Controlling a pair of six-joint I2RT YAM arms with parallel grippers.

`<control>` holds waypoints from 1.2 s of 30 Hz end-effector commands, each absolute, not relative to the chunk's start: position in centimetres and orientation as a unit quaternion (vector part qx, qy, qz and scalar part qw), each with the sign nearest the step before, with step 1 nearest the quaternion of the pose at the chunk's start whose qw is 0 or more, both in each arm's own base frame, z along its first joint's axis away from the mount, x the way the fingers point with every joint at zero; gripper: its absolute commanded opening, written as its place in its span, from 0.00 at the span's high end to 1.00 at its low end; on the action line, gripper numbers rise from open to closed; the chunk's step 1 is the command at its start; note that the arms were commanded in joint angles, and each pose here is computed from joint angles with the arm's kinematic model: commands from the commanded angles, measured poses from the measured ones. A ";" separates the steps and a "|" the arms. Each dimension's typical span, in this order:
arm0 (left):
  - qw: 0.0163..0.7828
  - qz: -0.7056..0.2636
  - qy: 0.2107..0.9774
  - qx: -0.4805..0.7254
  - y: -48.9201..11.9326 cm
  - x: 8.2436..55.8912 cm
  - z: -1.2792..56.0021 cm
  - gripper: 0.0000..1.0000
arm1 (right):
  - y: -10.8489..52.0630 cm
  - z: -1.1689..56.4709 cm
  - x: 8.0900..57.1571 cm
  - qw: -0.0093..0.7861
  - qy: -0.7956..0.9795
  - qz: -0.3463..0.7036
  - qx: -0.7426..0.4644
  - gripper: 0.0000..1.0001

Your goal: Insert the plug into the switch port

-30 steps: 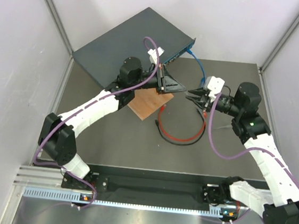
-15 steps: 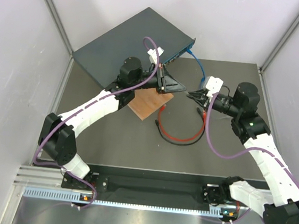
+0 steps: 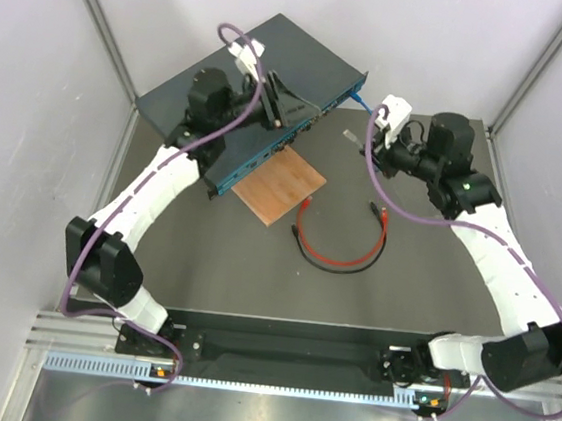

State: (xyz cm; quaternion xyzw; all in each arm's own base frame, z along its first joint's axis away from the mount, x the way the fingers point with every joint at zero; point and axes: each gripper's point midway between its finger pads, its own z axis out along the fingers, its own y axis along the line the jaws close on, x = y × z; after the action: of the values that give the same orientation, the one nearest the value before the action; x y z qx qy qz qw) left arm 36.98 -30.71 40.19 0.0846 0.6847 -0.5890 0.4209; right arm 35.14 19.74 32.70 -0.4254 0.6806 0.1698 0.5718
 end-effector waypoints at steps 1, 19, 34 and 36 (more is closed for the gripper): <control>0.511 -0.519 0.674 0.124 -28.5 38.3 43.5 0.37 | 18.4 34.0 36.9 0.567 0.712 0.133 -0.391 1.00; 0.569 -0.275 0.751 0.193 -23.6 41.9 37.1 0.38 | 18.5 32.7 45.6 0.491 0.802 0.109 -0.322 1.00; 0.558 -0.269 0.761 0.191 -23.5 42.1 35.8 0.37 | 19.3 31.6 48.6 0.483 0.811 0.110 -0.310 1.00; 0.560 -0.270 0.760 0.190 -23.5 42.1 35.9 0.36 | 19.3 31.8 48.9 0.488 0.810 0.108 -0.307 1.00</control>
State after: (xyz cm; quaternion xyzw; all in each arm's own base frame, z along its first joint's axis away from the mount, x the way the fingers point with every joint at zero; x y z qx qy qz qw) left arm 42.10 -23.45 35.27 0.1852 0.7698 -0.2706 0.5476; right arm 48.06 19.57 28.73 -0.3194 0.8256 0.1146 0.4508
